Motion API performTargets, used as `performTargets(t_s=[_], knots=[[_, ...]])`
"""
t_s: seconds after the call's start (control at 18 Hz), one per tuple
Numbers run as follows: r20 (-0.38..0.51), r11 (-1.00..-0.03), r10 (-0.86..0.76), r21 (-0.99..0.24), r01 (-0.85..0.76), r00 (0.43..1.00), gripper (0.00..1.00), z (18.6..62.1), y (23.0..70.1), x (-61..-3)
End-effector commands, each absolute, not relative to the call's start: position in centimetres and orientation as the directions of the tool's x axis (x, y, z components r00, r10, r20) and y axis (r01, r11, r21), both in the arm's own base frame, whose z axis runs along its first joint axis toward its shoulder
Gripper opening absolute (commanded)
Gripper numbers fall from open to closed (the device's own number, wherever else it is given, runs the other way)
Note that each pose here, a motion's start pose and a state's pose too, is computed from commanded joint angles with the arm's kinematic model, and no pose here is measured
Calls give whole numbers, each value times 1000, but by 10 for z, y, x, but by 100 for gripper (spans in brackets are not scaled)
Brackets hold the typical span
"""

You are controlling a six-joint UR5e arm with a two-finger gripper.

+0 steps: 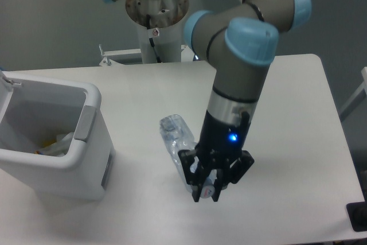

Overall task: Place the trash in the trash can
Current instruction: 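Lift the bottle and carry it over the trash bin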

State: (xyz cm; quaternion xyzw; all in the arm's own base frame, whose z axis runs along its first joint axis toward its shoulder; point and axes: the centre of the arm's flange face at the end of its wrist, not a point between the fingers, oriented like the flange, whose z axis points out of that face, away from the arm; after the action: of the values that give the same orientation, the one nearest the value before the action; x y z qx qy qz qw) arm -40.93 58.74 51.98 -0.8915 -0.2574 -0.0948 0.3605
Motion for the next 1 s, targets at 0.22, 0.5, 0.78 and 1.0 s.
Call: performTargets(t_s=[0.22, 0.5, 0.78, 1.0], knots=[[397, -584, 348, -617, 528, 849, 0, 548, 587, -385], [435, -513, 295, -679, 525, 851, 0, 598, 575, -362], [431, -517, 235, -704, 488, 871, 0, 622, 588, -317], [422, -530, 184, -718, 451, 888, 0, 634, 598, -282]])
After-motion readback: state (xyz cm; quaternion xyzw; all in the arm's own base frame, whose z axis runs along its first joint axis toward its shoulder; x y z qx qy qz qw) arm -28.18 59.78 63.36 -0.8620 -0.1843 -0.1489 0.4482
